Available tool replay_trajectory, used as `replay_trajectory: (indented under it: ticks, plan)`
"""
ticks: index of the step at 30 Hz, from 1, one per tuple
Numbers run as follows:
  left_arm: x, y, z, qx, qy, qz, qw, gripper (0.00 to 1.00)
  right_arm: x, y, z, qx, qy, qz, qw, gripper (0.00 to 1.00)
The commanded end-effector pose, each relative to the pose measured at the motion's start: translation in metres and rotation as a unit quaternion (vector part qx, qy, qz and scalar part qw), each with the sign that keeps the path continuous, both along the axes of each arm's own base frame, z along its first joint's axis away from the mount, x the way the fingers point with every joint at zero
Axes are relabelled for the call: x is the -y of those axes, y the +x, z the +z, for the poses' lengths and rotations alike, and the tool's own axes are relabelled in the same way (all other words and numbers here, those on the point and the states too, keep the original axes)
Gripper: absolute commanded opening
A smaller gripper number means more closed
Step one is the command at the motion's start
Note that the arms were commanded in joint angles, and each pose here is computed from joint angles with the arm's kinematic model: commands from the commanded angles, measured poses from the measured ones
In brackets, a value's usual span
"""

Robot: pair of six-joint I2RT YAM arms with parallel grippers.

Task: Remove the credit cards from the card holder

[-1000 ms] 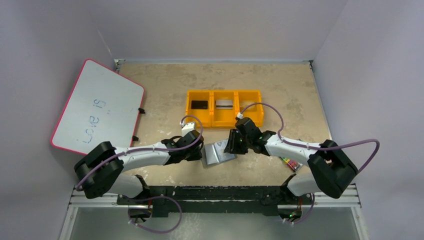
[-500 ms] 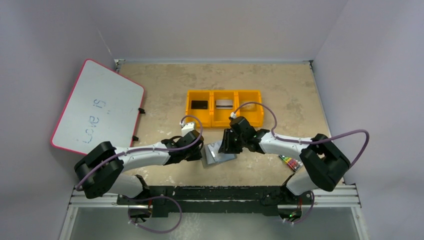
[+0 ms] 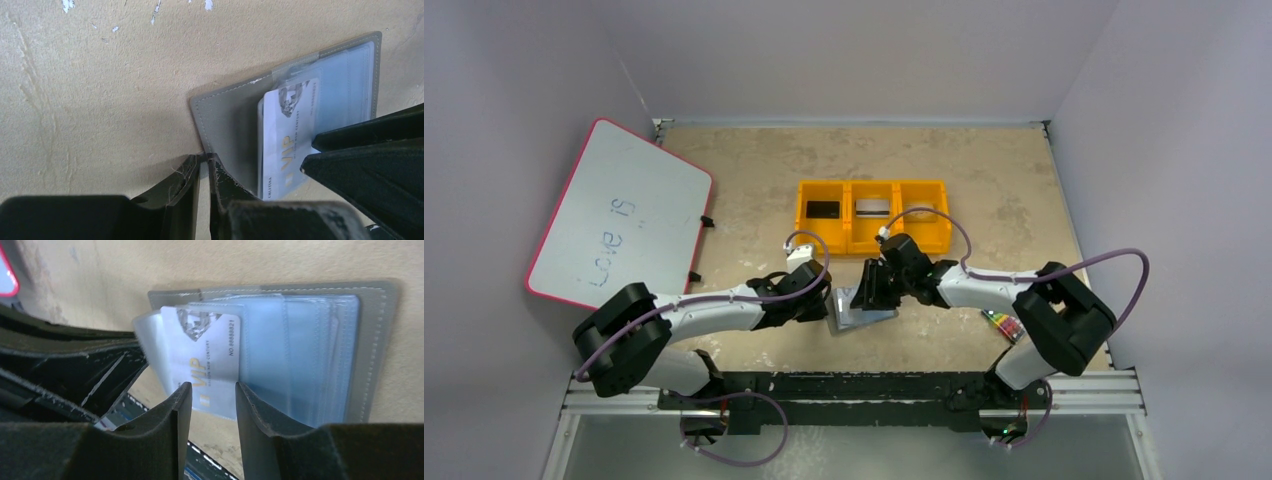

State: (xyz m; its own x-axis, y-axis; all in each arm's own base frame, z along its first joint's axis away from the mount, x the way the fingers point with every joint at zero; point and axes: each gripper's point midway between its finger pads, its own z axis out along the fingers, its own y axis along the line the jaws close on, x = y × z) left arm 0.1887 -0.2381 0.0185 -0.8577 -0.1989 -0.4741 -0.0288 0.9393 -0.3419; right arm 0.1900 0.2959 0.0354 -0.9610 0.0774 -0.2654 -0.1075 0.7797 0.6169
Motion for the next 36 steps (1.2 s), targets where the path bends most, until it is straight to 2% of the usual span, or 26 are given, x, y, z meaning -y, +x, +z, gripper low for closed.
replay_trajectory:
  ticks: [1, 6, 8, 13, 19, 21, 29, 32, 36]
  plan:
    - [-0.010, -0.009, -0.019, -0.020, 0.030, -0.002, 0.999, 0.11, 0.017, 0.019, -0.009, 0.008, -0.066, -0.064, 0.996, 0.41]
    - [-0.012, -0.010, -0.020, -0.020, 0.031, -0.001, 0.999, 0.10, 0.038, 0.017, -0.022, -0.004, -0.115, -0.091, 0.989, 0.43]
    - [-0.011, -0.009, -0.019, -0.019, 0.029, -0.001, 0.999, 0.10, 0.027, 0.007, -0.025, -0.021, -0.083, -0.065, 0.994, 0.43]
    - [-0.010, -0.008, -0.018, -0.017, 0.028, -0.001, 0.999, 0.10, -0.013, -0.010, -0.014, -0.040, 0.053, -0.008, 0.998, 0.43]
    - [-0.009, -0.008, -0.018, -0.018, 0.027, 0.000, 0.999, 0.09, -0.029, -0.017, 0.003, -0.048, 0.112, 0.016, 0.992, 0.43]
    - [-0.009, -0.007, -0.017, -0.017, 0.027, 0.000, 0.999, 0.09, -0.028, -0.012, 0.005, -0.039, 0.106, 0.011, 0.994, 0.44]
    - [-0.014, -0.005, -0.013, -0.009, 0.032, 0.016, 0.999, 0.07, 0.001, 0.013, -0.005, 0.013, -0.015, -0.032, 0.999, 0.44]
    - [-0.019, 0.002, 0.003, 0.015, 0.017, 0.043, 0.999, 0.13, 0.008, 0.012, -0.013, 0.015, -0.040, -0.031, 0.999, 0.43]
    - [-0.024, 0.012, 0.037, 0.057, -0.027, 0.089, 0.994, 0.23, 0.004, 0.008, -0.022, 0.002, -0.031, -0.025, 0.999, 0.35]
